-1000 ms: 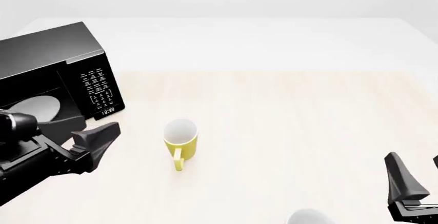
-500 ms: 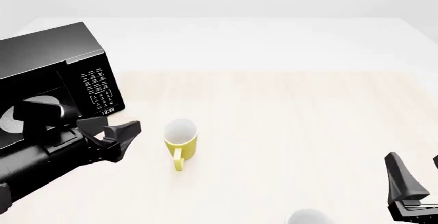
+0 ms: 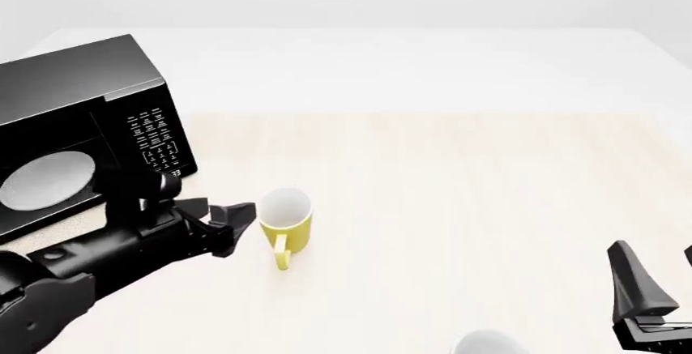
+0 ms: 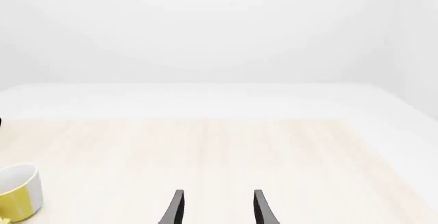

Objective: Put the yellow and white mug in the microwave and close it.

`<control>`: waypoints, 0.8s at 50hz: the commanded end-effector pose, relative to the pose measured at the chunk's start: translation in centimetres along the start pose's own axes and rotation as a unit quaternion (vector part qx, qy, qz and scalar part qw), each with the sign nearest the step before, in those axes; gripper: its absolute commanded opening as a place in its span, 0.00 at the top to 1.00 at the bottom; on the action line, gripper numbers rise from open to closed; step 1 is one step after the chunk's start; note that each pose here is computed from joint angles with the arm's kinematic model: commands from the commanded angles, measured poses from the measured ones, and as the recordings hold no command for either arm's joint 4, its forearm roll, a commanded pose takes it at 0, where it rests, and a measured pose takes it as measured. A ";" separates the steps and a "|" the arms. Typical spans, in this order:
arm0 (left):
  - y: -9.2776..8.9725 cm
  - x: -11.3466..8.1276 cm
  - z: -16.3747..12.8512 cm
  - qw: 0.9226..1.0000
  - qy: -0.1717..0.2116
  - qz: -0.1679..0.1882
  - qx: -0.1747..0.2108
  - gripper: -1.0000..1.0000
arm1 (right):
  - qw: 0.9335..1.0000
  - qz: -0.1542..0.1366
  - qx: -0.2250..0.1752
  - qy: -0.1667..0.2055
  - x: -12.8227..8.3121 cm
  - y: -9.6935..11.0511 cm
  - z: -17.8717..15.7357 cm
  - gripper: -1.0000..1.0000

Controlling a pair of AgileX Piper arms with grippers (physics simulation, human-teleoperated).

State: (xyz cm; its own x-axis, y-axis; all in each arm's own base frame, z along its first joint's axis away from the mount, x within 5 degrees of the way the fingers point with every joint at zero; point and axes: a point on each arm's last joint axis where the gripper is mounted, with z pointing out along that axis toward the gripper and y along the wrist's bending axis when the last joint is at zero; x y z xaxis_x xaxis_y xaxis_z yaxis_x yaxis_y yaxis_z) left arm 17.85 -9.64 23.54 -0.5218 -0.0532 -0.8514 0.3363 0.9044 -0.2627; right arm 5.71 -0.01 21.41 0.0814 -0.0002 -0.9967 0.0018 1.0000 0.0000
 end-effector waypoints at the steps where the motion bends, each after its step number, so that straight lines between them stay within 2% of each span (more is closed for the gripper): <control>1: 0.1 1.2 2.0 1.000 0.020 -0.009 -0.001 0.00 | 1.000 0.000 0.000 0.000 0.0 0.0 0.0 0.00; 18: 0.4 1.8 3.9 0.999 0.030 -0.023 -0.006 0.00 | 1.000 0.000 0.000 0.000 0.0 0.0 0.0 0.00; 40: 0.6 3.8 6.2 0.997 0.059 -0.040 -0.010 0.00 | 1.000 0.000 0.000 0.000 0.0 0.0 0.0 0.00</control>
State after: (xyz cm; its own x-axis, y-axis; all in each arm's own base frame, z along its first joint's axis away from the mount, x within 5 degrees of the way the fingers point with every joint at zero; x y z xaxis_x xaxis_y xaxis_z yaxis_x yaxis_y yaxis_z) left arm 20.54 -11.50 18.47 -0.6128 -0.0753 -0.7866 0.2843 0.9078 -0.3084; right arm 5.71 -0.01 21.41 0.0815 -0.0002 -0.9967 0.0018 1.0000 0.0000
